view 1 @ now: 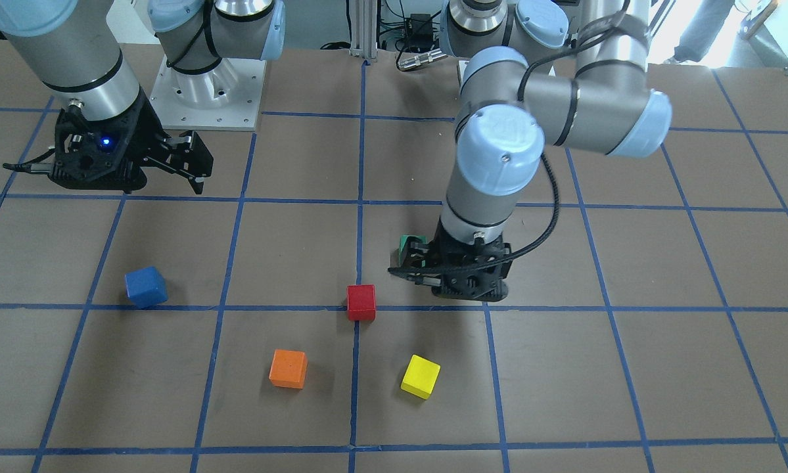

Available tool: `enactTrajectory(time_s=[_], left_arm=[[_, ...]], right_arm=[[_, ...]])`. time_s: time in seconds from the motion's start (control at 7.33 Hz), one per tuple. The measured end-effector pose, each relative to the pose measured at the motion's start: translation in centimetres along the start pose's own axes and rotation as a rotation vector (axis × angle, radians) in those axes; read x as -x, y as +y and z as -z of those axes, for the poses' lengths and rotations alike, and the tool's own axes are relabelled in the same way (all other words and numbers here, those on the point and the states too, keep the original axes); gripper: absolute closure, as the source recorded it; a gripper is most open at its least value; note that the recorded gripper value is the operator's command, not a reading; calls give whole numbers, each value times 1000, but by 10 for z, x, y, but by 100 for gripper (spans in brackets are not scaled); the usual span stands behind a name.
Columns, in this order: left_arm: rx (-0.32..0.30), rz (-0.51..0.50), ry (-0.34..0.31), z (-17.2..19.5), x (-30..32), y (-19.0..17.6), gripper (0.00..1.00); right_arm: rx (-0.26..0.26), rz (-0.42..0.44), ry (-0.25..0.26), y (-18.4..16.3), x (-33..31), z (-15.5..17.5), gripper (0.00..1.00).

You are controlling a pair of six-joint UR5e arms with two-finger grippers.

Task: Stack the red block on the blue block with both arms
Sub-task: 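Set the red cube down near the orange cube and withdraw the left gripper, then lower the right gripper over the red cube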

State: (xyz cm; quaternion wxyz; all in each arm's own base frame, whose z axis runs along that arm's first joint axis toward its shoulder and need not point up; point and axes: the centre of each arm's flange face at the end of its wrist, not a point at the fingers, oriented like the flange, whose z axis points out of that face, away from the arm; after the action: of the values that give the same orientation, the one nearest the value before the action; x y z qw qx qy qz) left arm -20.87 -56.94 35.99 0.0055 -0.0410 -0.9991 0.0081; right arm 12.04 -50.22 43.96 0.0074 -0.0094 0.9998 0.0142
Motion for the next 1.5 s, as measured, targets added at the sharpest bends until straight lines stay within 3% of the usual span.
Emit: enactTrajectory(time_s=[0.27, 0.55, 0.95, 1.5], left_arm=[[-10, -47, -7, 78, 70, 36, 0], [-48, -42, -13, 137, 93, 85, 0], [-61, 63, -9, 137, 79, 104, 0], [-64, 56, -27, 136, 68, 105, 0]], right_arm=[[-24, 29, -88, -18, 26, -20, 0], [-63, 80, -103, -33, 88, -49, 0], [-71, 84, -112, -32, 175, -100, 0], [-42, 90, -118, -47, 221, -182, 0]])
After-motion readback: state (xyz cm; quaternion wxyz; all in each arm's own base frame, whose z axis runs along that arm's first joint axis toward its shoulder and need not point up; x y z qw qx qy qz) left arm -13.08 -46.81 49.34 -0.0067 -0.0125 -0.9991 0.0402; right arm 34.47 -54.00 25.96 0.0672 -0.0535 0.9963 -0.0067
